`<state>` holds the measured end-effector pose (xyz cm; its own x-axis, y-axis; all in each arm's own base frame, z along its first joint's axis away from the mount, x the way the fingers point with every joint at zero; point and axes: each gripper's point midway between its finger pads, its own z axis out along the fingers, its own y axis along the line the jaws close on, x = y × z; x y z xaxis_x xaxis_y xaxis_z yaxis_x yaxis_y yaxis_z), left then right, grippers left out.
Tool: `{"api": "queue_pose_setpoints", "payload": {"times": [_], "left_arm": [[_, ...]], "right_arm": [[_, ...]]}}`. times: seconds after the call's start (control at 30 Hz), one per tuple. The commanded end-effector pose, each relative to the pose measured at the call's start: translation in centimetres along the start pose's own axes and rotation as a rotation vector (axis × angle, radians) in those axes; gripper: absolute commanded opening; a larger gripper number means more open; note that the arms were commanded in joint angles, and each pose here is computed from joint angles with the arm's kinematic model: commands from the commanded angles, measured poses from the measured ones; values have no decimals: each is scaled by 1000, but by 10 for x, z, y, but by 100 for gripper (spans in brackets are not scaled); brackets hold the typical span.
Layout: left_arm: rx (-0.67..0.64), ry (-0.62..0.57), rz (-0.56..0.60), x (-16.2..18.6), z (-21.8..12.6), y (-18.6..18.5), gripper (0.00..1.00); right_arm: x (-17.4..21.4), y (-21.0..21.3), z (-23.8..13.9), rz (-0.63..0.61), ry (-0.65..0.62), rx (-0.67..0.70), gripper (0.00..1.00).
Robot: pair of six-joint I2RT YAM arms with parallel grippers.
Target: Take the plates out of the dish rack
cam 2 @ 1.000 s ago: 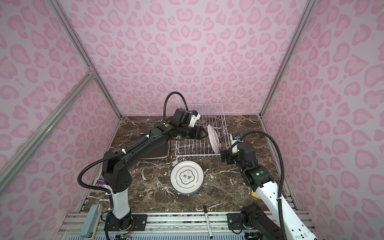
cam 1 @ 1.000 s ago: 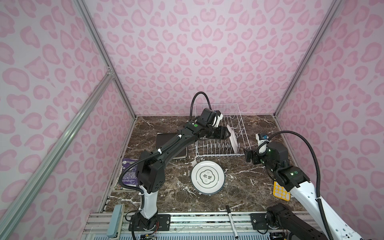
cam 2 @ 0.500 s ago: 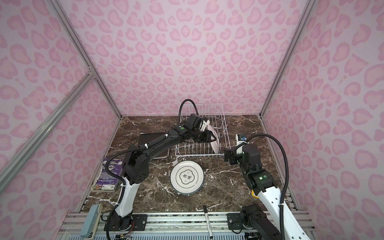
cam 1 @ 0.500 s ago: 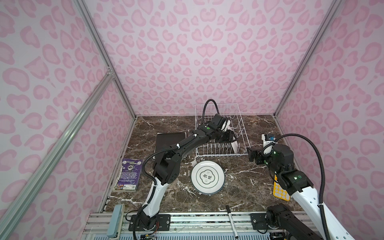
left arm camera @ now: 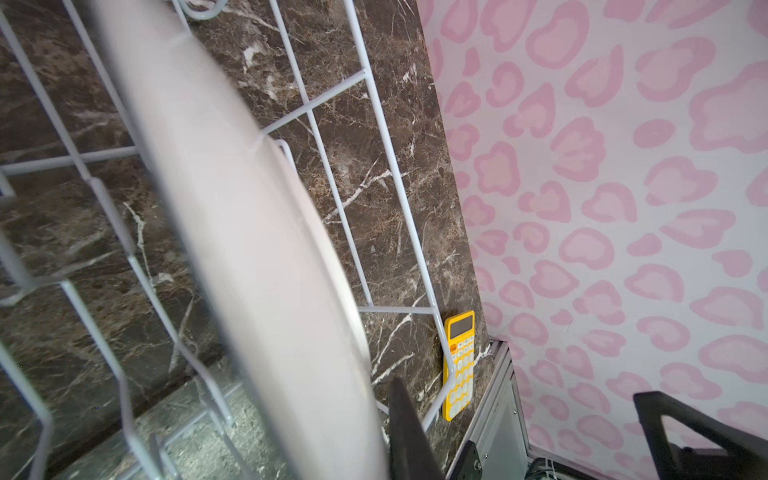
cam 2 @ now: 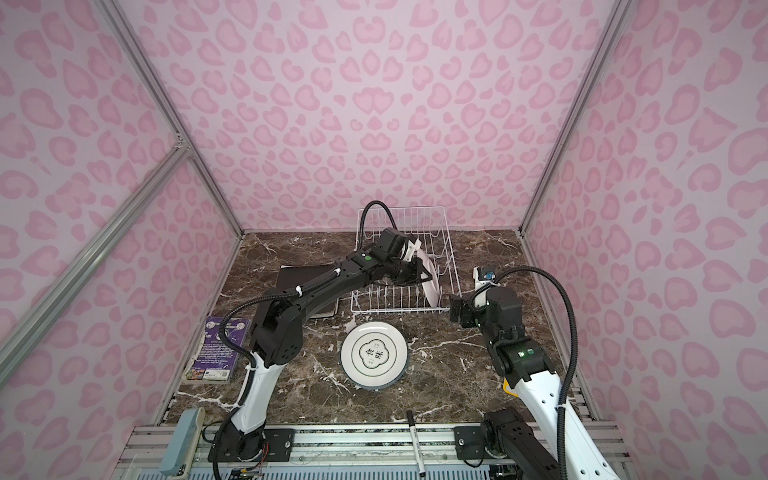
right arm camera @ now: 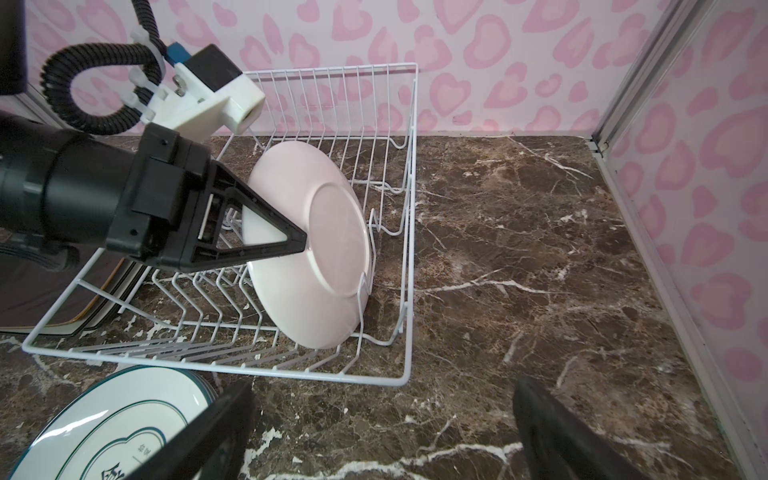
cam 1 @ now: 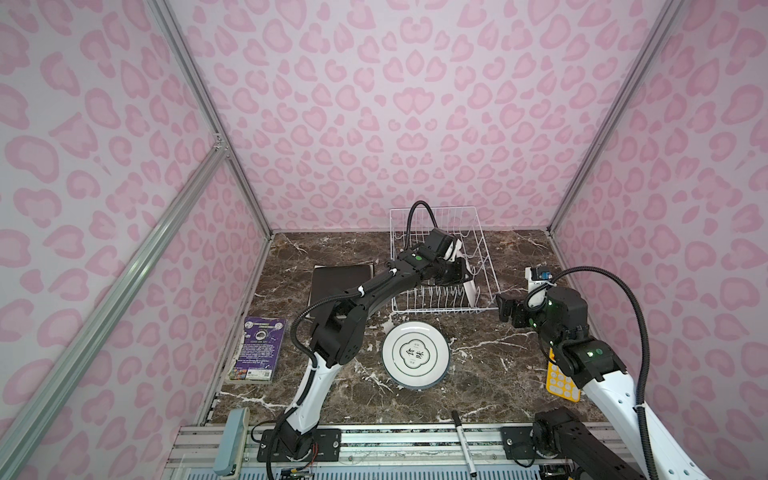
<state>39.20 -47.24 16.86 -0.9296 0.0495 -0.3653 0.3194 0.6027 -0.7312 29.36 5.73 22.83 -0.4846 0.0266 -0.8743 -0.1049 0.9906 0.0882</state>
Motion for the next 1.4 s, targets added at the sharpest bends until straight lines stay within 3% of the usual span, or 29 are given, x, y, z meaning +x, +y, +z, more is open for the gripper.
{"api": "queue_pose_setpoints", "payload": {"times": [0.0, 0.13, 0.5, 1.0, 1.13, 1.23, 1.37], "left_arm": [[57, -32, 11, -10, -4, -17, 10], [68, -35, -1, -10, -6, -21, 3], [149, -64, -1, -21, -25, -51, 3], [220, -214, 157, -35, -124, -122, 3], [212, -248, 348, -23, -169, -142, 3], [59, -279, 554, -6, -198, -124, 3], [-206, -362, 867, 15, -232, -80, 3]], "right_arm": [[-6, 2, 3, 1, -20, -11, 98], [-7, 1, 9, -6, -10, -7, 98], [-16, -2, 17, -8, 0, -3, 98], [-43, 4, 2, 32, -51, -36, 98], [-57, 10, -10, 68, -71, -75, 98], [-78, 12, -25, 129, -86, -122, 98], [-109, 31, -36, 311, -64, -301, 96]]}}
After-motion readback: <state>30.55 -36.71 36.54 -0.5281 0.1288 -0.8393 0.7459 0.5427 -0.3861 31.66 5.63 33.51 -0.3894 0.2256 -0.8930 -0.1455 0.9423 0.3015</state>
